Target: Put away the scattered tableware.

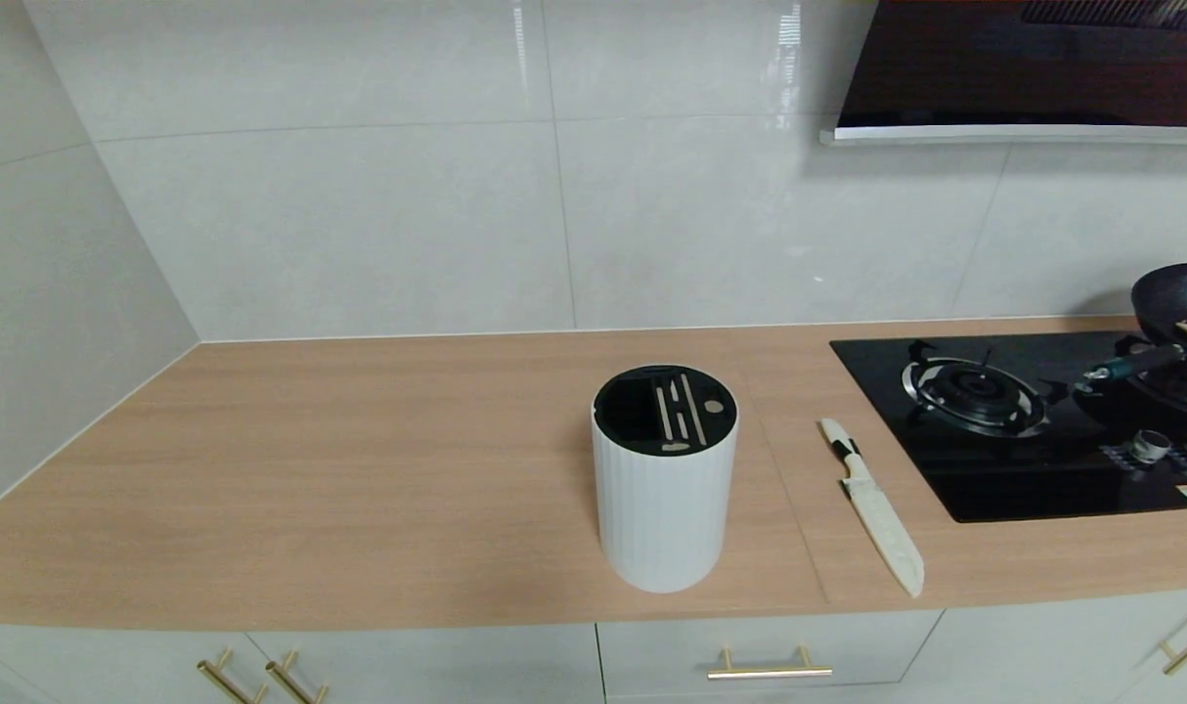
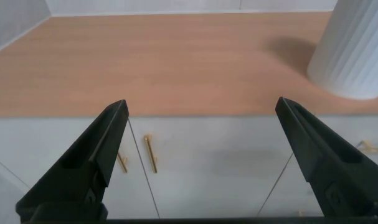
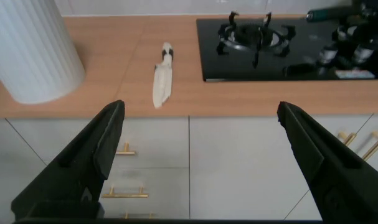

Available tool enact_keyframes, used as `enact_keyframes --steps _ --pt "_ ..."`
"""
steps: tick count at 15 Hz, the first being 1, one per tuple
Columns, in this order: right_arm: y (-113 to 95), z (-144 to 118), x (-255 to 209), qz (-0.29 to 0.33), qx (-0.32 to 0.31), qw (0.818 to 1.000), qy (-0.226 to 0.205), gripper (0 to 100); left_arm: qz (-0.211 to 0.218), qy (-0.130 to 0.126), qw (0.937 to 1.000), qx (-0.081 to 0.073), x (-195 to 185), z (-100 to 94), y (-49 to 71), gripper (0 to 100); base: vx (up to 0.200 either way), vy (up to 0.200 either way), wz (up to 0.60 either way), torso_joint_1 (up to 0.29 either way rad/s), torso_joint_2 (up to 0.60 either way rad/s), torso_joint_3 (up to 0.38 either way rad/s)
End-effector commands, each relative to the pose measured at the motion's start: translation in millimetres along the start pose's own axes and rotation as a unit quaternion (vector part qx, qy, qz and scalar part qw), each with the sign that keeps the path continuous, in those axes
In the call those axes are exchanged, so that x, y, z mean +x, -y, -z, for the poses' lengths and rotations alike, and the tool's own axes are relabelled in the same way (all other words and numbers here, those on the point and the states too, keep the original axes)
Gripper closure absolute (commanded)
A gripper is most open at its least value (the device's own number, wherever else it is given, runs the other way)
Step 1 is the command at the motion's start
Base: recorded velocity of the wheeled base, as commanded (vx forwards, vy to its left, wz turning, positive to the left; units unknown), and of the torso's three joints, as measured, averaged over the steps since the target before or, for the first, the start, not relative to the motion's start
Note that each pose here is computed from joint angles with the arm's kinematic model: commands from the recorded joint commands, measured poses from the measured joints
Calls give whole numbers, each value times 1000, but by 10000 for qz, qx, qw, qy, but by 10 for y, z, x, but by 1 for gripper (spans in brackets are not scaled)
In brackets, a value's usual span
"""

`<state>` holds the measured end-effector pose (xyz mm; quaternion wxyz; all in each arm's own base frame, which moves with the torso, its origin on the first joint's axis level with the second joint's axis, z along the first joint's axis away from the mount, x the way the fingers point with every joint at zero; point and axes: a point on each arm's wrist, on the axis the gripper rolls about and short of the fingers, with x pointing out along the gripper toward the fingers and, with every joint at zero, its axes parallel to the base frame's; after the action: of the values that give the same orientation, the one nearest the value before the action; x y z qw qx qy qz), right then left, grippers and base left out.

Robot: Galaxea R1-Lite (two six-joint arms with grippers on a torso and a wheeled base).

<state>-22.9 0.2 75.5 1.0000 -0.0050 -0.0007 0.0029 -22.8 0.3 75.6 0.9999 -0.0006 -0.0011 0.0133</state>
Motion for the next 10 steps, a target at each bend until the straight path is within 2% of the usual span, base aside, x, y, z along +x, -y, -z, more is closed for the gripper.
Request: enact_keyframes --steps 1,7,10 --pt "0 0 1 -10 -4 10000 -6 0 -5 -3 10000 -1 0 0 0 0 0 0 0 212 -452 -232" --pt "0 0 1 -2 4 10000 -6 0 -5 -3 10000 -9 0 0 0 0 0 0 0 191 -379 -204" --pt "0 0 1 -10 -4 10000 -6 0 -5 -3 10000 -1 0 0 0 0 0 0 0 24 -58 -22"
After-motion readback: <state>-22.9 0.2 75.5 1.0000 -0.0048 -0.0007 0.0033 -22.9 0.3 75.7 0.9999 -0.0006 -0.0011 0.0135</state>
